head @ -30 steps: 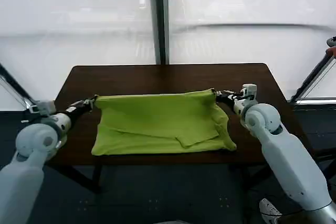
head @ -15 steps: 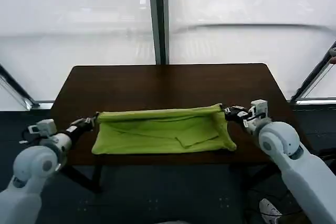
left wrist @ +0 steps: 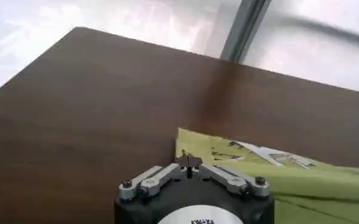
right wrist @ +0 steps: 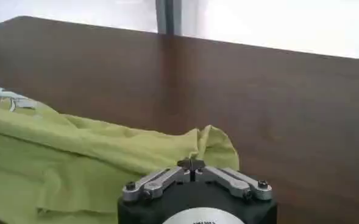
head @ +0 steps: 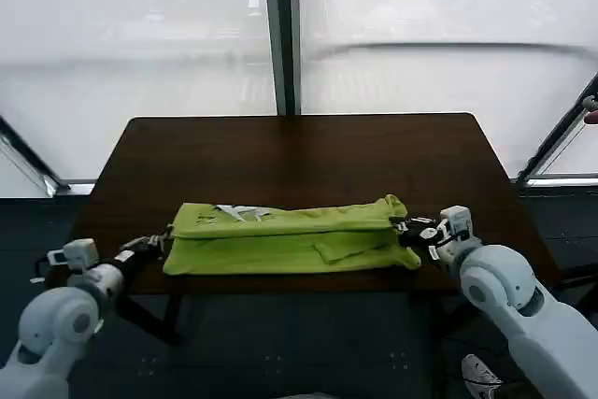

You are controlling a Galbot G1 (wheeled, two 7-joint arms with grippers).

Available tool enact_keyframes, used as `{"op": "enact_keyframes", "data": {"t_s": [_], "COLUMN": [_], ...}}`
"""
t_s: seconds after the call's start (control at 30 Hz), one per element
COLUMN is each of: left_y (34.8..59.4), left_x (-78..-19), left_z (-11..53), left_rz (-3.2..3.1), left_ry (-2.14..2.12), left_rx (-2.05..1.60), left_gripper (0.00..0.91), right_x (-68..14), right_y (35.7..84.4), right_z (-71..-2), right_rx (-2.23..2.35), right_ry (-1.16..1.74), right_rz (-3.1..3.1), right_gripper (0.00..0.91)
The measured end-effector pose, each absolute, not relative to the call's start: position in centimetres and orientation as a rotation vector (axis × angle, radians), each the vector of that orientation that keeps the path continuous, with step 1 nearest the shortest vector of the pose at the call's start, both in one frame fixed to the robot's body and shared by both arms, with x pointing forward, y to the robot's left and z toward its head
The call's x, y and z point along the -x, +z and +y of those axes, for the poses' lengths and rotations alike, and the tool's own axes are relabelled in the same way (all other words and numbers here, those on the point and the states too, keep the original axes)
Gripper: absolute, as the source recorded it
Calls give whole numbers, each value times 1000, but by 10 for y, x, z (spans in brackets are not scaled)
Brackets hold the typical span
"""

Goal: Fold and organize the clothes.

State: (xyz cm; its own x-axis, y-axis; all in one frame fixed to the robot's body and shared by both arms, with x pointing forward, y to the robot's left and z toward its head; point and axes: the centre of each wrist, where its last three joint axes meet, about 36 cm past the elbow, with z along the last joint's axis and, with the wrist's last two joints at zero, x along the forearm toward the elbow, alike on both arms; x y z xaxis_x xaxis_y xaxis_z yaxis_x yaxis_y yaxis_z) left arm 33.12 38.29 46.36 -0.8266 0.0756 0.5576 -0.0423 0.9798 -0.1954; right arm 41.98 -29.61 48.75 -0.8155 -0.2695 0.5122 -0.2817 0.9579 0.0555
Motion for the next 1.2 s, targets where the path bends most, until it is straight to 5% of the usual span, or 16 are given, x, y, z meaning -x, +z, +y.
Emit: {"op": "enact_keyframes", "data": {"t_s": [0.63, 0.83, 0.9, 1.07, 1.13, 1.17, 1.2], "left_y": [442, 435, 434, 430, 429, 428, 428], "left_x": [-376, -389, -392, -397, -397, -398, -398], "left_z": [358, 355, 353, 351, 352, 352, 352], "left_rz": [-2557, -2549, -2549, -2543, -2541, -2542, -2543], "left_ry": [318, 327, 328, 328, 327, 327, 327], "left_rx": [67, 69, 74, 76, 72, 71, 71], "left_gripper": [878, 878, 809, 653, 380, 341, 254], "right_x": [-439, -441, -442, -443, -444, -444, -444], "right_y": [452, 446, 444, 443, 442, 441, 441], "right_z": [-296, -298, -297, -298, -298, -298, -298], "right_rx": [-338, -327, -328, -326, -325, -324, -324], "right_ry": [-18, -22, -25, -29, -31, -31, -31], "right_rz": [-2541, -2529, -2527, -2524, -2523, -2523, -2523], "right_gripper": [878, 800, 761, 468, 254, 68, 49]}}
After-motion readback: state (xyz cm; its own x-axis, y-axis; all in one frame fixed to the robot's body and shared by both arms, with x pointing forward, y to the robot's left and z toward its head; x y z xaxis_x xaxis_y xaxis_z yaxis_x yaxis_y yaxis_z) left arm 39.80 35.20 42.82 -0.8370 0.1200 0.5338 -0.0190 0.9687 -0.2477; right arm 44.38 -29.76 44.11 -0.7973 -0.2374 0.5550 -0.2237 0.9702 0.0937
